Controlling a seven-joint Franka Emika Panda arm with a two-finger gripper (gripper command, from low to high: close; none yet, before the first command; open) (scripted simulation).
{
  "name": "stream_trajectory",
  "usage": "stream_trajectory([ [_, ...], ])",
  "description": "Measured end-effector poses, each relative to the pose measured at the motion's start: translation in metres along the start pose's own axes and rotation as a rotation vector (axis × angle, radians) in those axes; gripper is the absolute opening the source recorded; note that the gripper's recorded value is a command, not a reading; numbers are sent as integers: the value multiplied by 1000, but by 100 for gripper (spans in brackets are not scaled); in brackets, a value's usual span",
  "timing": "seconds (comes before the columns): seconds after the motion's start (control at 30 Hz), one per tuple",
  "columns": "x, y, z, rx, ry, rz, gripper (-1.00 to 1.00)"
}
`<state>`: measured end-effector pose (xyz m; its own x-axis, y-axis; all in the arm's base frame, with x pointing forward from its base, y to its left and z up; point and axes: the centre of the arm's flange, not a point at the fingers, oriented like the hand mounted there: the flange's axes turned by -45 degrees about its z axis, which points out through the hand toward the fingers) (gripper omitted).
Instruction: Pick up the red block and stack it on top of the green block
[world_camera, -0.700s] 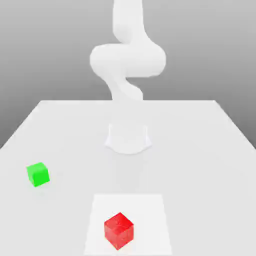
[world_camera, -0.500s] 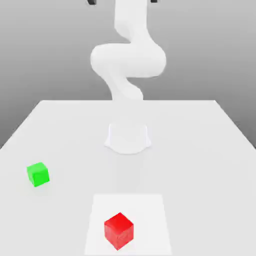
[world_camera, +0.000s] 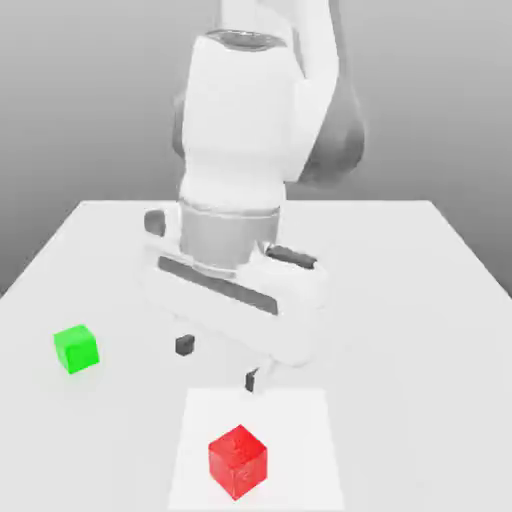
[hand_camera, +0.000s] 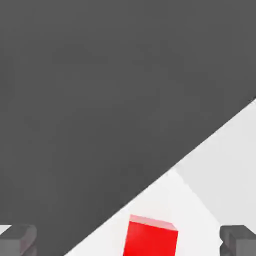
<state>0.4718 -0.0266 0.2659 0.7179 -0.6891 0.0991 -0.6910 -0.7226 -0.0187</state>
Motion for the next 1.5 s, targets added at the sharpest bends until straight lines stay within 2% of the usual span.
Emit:
stream_trajectory([
  [0.1,-17,7,47,-18,-79,78,0],
  [0.27,-26,9,110,-22,-97,99,0],
  [0.3,-27,10,117,-23,-98,98,-100],
  [0.5,-28,10,120,-22,-96,98,-100],
  [0.7,-21,10,63,-22,-97,103,-100],
  [0.93,32,168,42,-81,-74,747,-100],
  [1.1,27,292,26,-101,-60,1289,-100],
  [1.23,4,352,30,-98,-56,1635,-100],
  [1.37,-6,368,65,-98,-56,1721,-100],
  [1.4,-7,366,73,-97,-56,1717,100],
  [1.5,-7,366,73,-97,-56,1717,100],
])
